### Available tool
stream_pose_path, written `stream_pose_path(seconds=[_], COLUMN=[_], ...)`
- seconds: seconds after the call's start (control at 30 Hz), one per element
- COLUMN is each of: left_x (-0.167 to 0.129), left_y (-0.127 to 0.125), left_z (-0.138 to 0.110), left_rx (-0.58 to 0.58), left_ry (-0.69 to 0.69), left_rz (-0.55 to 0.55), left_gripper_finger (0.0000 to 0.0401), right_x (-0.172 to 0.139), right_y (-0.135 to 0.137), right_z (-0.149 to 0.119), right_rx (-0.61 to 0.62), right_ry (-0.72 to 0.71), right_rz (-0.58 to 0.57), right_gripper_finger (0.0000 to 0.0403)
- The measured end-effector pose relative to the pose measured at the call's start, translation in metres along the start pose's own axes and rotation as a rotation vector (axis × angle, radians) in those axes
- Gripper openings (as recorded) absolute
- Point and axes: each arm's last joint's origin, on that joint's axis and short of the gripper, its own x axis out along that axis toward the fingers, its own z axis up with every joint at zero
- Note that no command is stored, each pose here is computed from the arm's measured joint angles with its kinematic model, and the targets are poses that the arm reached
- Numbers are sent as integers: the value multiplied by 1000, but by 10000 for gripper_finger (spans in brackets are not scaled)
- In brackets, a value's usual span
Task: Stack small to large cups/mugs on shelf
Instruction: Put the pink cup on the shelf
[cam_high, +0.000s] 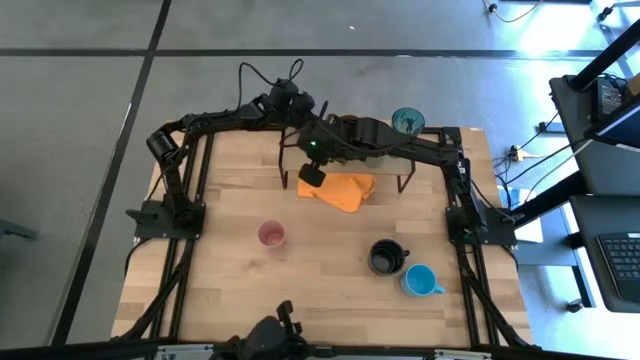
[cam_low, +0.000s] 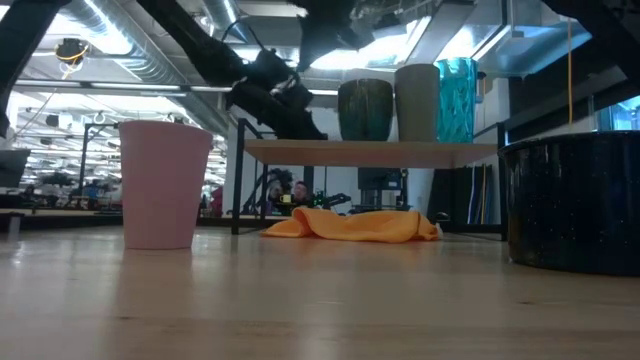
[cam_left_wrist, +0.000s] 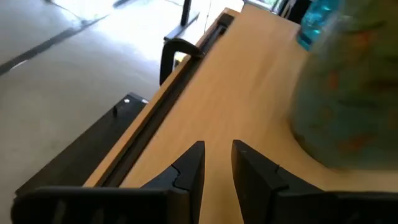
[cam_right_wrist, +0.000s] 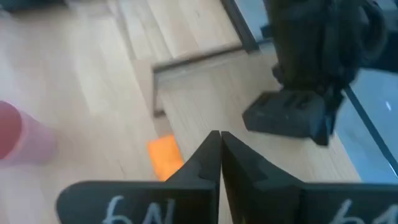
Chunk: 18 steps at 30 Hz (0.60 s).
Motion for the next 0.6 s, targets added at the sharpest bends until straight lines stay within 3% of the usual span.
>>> stream_pose_path(seconds=[0.2, 0.37, 0.6], left_x=[-36, -85, -137], left_y=[-31, -61, -97], left_z=[20, 34, 26], left_rx=[134, 194, 195], left_ry=[26, 52, 199], left_rz=[57, 109, 142], left_gripper_finger=[75, 75, 75], right_x=[-10, -45, -96], right_y=[17, 30, 25], right_z=[7, 19, 22], right_rx=[-66, -133, -21], right_ry=[-103, -288, -396], right_rz=[46, 86, 136], right_gripper_finger=[14, 14, 32])
